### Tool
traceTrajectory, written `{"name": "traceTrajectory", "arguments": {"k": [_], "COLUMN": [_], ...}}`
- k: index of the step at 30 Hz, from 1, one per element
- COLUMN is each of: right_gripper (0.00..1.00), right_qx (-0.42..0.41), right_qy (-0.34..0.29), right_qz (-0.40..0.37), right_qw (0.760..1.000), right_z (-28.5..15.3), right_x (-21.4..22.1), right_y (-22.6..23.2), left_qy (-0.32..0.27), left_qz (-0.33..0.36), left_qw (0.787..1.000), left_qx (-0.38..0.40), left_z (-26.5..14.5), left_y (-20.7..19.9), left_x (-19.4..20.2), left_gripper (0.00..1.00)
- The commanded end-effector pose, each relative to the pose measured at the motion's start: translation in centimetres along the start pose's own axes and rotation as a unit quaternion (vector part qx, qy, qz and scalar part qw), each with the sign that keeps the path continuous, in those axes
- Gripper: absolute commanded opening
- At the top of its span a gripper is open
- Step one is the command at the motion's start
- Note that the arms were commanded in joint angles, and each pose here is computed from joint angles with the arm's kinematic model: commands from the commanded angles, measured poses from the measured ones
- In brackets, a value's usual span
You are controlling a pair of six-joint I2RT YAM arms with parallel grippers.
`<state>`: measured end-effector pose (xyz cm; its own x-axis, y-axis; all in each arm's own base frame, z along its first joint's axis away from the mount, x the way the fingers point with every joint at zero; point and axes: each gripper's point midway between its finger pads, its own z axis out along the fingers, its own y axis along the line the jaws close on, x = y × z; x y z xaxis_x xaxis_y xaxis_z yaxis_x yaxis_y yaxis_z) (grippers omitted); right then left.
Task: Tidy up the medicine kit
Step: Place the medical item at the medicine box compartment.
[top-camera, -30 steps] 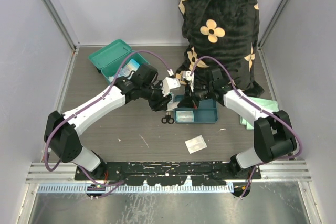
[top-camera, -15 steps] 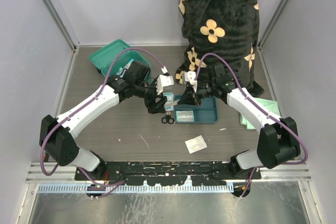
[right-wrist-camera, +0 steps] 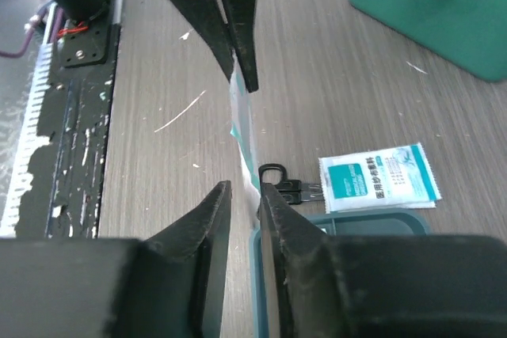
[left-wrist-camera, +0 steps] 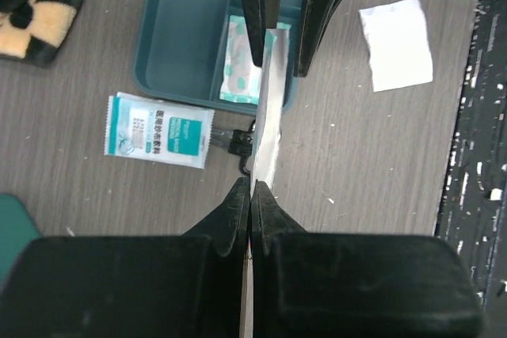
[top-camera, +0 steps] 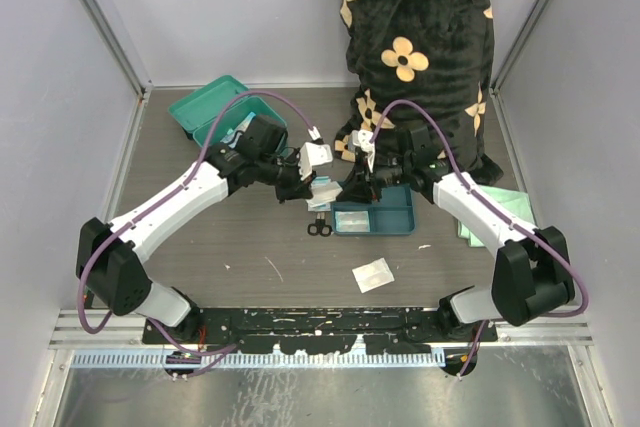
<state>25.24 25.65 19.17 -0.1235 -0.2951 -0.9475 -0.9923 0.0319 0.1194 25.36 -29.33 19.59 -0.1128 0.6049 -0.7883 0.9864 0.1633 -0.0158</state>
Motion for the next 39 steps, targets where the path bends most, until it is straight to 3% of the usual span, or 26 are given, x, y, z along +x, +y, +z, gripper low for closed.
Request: {"name": "traceTrajectory", "arguments": {"k": [1,7,12,19,24,39], "right_gripper": [0.34,0.58,0.62,0.66,0.71,0.71], "right_qx": [0.084,0.156,0.184,0.146,0.115,0.092], "right_qy": [-0.013,-0.023,-0.048,-0.089,-0.116,-0.133], "right_qz": [0.043,0.198,0.287,0.414,0.460,0.535], "right_qw": [0.995,0.967,0.939,0.894,0.873,0.830], "right_z": [-0.9,-1.2,-1.0,0.9,1.6,2.7], "right_x": [-3.2,-5.0,-6.5,-7.3,-7.2,-5.4], "right_y": [-2.2,-4.9,-6.9,-8.0,-7.9,-8.5], "left_qy": [0.008,0.044,0.046,0.058,0.060,0.061], "left_qz": [0.042,0.094,0.153,0.205,0.211,0.211], "left_qw": [0.996,0.968,0.941,0.909,0.907,0.909], "left_qx": [-0.076,-0.227,-0.298,-0.357,-0.361,-0.355], "left_z": [-1.2,-4.5,-5.6,-5.4,-4.9,-3.9], "left_y": [2.8,8.0,8.9,9.1,8.8,8.6], "left_x": [-0.8,-1.5,-1.9,-2.1,-1.8,-1.8], "left_gripper": [0.00,0.00,0.00,0.00,0.00,0.00]}}
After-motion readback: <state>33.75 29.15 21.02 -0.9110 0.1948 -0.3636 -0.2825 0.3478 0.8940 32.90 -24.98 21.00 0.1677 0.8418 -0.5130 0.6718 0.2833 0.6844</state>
